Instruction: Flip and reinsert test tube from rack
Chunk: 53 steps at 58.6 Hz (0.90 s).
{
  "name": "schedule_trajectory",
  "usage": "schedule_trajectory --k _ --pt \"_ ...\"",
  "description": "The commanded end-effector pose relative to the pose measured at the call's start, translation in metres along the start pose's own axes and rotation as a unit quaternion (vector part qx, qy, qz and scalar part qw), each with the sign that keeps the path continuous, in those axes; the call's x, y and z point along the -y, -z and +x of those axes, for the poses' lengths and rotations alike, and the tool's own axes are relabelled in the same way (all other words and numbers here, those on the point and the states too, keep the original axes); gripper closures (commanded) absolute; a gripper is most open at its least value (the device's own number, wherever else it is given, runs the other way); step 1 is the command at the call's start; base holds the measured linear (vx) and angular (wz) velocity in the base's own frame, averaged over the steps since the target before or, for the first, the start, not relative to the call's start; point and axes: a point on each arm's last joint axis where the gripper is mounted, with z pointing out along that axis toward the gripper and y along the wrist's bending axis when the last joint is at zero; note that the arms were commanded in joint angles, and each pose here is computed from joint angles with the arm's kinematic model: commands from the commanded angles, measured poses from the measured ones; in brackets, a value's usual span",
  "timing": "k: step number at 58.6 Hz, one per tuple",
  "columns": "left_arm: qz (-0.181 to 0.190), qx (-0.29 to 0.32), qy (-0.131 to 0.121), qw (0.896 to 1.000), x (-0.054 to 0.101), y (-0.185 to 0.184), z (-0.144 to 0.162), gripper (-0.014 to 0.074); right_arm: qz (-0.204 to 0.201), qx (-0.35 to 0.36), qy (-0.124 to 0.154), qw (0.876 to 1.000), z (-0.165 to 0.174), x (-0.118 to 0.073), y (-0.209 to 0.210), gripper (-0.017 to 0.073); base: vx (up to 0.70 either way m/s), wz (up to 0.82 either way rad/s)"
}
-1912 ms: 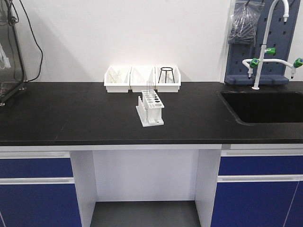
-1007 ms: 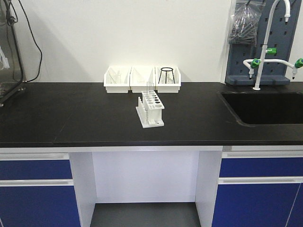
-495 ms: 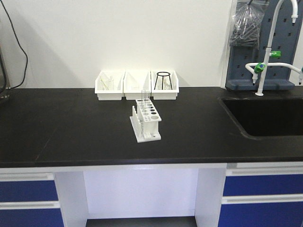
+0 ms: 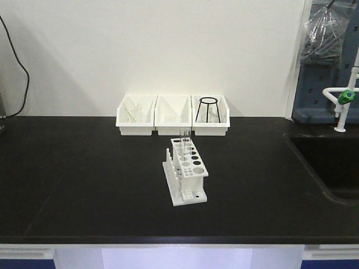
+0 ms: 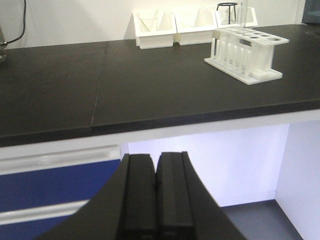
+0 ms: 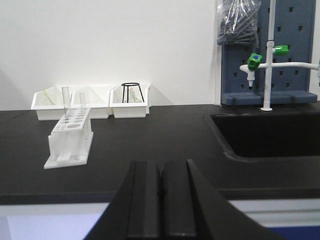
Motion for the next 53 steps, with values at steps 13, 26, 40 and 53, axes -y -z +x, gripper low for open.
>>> schedule_trajectory --k 13,26,40,53 --pt "0.007 0.045 0.007 0.999 0.0011 0.0013 -0.0089 0.0599 -0.004 0.043 0.007 0.999 -0.0067 -0.001 0.0013 0.057 0.39 0.01" --pt "0.007 0.045 0.007 0.999 0.0011 0.0013 -0.0089 0.0599 -0.004 0.043 0.007 0.999 -0.0067 -0.001 0.0013 0.057 0.36 -0.01" --pt "0.007 0.045 0.007 0.999 0.0011 0.0013 -0.0089 0.0599 -0.004 0.043 0.007 0.999 -0.0066 -0.001 0.0013 0.057 0.34 -0.02" --pt "0.007 0.045 0.007 0.999 0.0011 0.0013 -0.0089 0.0599 -0.004 0.039 0.007 0.999 -0.0061 -0.0009 0.0012 0.057 0.3 0.0"
